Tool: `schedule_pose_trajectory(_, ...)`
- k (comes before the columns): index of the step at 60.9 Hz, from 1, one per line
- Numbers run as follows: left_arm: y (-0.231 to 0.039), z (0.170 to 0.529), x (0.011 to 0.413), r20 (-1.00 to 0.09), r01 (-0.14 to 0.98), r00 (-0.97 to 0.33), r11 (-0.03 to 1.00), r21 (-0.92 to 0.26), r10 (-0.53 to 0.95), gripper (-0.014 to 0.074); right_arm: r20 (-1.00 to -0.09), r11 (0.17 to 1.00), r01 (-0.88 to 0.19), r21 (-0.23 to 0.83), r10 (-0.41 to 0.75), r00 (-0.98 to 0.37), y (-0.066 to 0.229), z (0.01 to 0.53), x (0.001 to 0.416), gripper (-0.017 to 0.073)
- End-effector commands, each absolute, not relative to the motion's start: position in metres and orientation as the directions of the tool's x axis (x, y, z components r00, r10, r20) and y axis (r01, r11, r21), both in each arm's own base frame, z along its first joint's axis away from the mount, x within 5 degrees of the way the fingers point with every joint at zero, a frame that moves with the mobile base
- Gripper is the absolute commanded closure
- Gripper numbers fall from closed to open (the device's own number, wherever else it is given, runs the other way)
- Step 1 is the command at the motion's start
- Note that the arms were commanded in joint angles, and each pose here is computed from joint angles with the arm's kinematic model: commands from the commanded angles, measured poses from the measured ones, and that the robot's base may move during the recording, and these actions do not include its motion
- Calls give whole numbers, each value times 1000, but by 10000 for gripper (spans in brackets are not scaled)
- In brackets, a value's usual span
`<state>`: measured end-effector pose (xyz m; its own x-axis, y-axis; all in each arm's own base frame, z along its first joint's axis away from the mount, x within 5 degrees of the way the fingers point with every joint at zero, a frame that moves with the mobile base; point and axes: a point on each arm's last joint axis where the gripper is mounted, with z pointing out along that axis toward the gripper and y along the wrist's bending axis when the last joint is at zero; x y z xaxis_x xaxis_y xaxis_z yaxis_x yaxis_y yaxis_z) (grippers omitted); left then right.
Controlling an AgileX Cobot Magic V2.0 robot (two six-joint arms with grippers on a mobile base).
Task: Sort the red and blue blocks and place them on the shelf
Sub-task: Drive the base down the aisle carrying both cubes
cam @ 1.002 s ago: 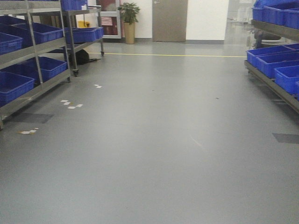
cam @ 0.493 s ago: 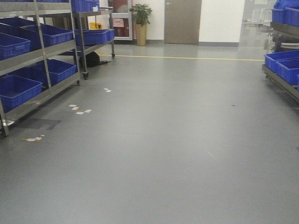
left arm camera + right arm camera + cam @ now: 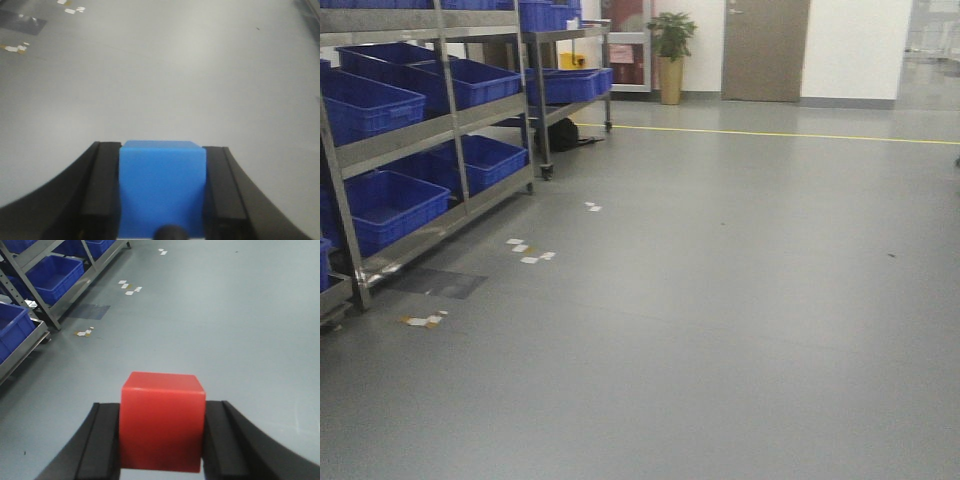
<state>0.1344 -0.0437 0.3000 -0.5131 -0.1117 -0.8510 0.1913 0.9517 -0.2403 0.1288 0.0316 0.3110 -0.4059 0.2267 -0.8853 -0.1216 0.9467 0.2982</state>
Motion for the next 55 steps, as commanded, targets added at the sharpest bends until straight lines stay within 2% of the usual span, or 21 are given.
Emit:
schedule_pose_trajectory(1,-44,317,138,-896,208,-417,944,-256,-150,468,-921,941,-149,304,251,-298,31,328,131,496)
schedule_pose_trajectory(55,-44,317,138,-896,208,-417,944,-256,-150,468,-921,941,-149,304,251,-297,31,329,131,496)
